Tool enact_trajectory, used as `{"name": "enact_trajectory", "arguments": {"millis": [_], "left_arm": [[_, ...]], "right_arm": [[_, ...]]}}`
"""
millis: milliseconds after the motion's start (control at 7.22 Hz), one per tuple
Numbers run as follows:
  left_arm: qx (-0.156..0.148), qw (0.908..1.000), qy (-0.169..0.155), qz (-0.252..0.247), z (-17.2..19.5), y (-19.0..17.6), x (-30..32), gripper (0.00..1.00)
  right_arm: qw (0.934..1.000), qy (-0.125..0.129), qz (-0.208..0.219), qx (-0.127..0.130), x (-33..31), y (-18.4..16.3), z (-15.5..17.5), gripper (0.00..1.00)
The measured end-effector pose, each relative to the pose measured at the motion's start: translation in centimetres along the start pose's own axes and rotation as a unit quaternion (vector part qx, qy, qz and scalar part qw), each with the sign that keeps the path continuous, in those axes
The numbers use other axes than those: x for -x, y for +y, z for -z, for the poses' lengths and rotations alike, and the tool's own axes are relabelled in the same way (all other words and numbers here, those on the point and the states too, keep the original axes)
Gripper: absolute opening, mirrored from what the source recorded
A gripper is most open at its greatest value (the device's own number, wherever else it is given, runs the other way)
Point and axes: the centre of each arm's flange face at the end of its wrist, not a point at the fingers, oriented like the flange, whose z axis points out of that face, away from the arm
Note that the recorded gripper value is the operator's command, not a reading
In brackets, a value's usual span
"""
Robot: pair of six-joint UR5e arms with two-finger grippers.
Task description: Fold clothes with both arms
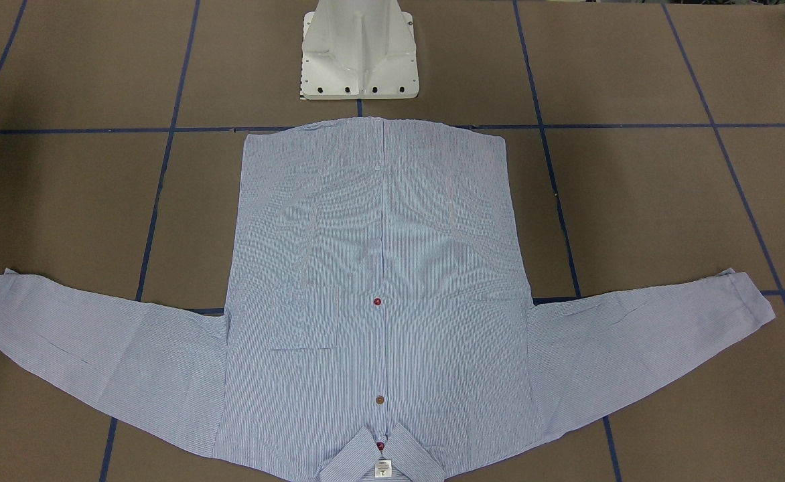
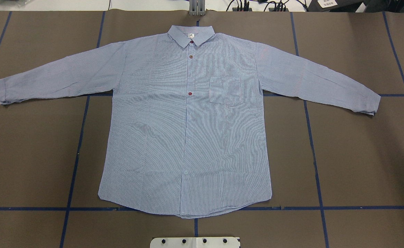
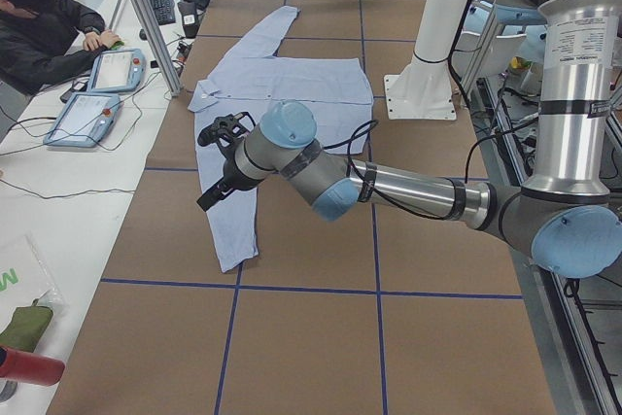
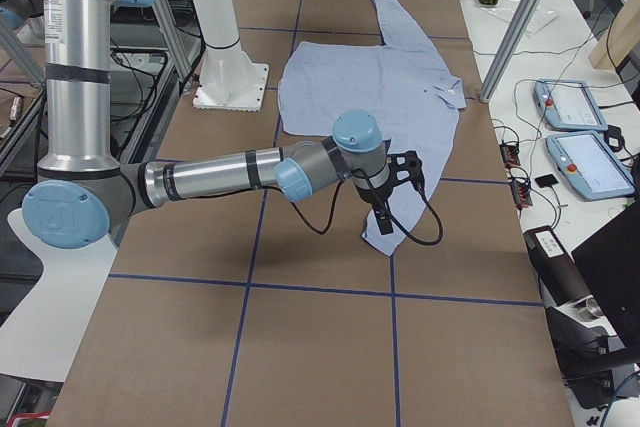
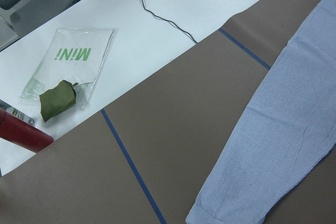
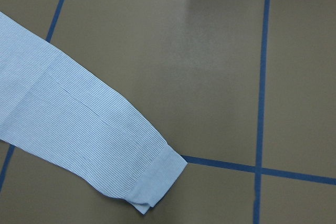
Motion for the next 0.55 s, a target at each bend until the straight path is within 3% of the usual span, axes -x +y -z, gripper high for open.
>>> {"name": "enact_trajectory", "arguments": {"millis": [277, 554], "left_arm": [[-0.001, 1.0, 0.0, -0.001, 0.0, 0.0, 0.0, 1.0], [-0.002, 1.0, 0.0, -0.001, 0.1, 0.0, 0.0, 1.0]], "right_arm": [[0.9975, 0.009, -0.065, -0.027, 4.8, 0.8, -6.2, 0.96], [0.9912, -0.005, -0.117, -0.062, 5.8, 3.0, -12.3, 0.92]]}}
